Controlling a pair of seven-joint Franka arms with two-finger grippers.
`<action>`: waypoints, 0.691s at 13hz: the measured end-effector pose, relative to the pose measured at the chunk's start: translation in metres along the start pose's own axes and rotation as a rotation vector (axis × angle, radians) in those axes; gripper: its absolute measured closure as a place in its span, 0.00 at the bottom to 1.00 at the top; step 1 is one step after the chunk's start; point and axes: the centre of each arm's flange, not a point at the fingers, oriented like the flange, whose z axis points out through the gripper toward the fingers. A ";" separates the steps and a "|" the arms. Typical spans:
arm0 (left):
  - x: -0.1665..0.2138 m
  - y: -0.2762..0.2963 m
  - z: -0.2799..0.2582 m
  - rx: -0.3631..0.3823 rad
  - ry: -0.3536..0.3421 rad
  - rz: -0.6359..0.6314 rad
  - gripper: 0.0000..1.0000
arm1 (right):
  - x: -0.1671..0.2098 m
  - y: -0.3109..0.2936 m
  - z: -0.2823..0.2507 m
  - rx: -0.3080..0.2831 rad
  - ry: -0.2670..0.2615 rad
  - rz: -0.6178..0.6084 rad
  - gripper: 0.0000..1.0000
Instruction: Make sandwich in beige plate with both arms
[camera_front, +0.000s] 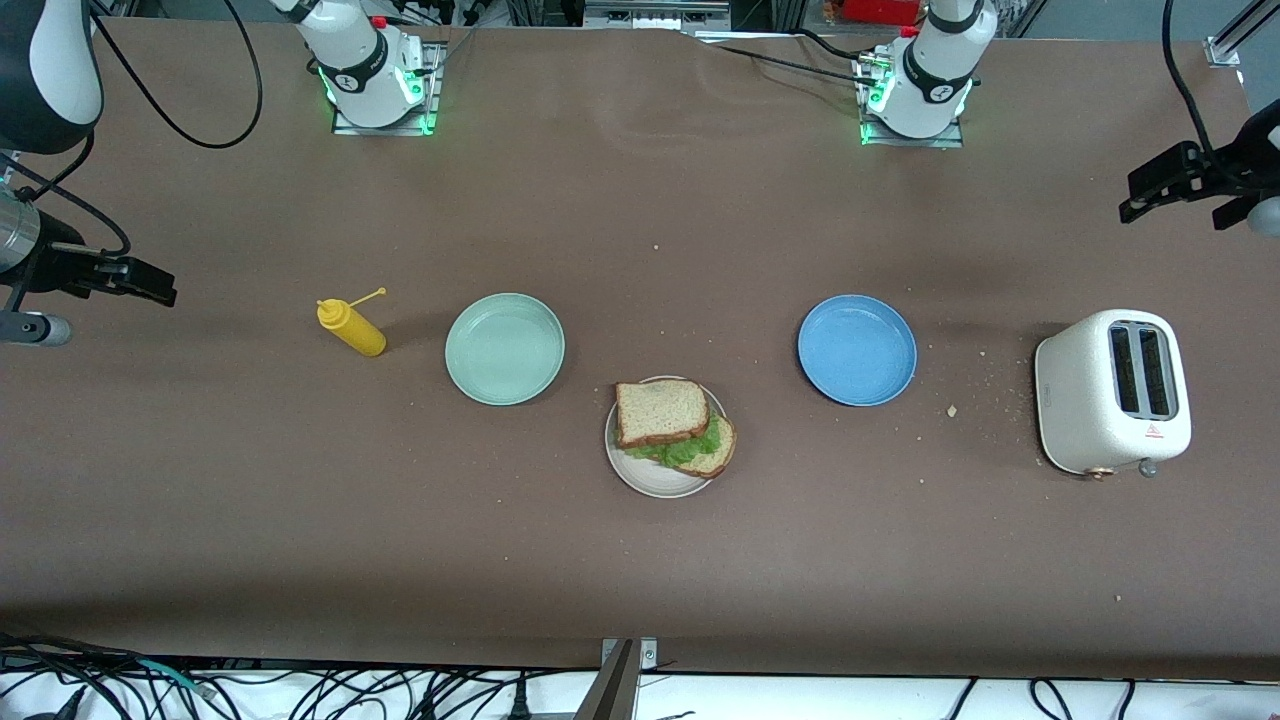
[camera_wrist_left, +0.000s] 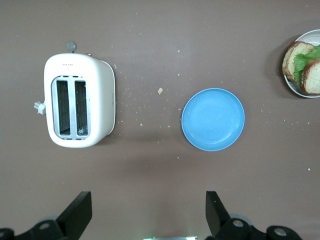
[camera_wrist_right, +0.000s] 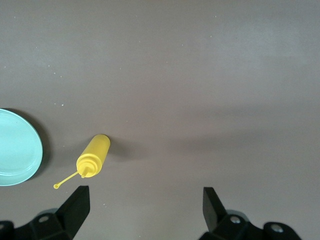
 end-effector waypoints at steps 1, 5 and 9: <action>0.000 0.005 0.004 0.000 0.000 0.009 0.00 | 0.000 0.000 0.000 0.000 0.000 0.000 0.00; -0.004 0.019 0.002 0.001 0.004 0.033 0.00 | 0.000 0.000 0.000 0.000 0.000 0.000 0.00; -0.006 0.009 0.003 -0.001 -0.006 0.013 0.00 | 0.000 0.000 0.000 0.000 0.002 -0.001 0.00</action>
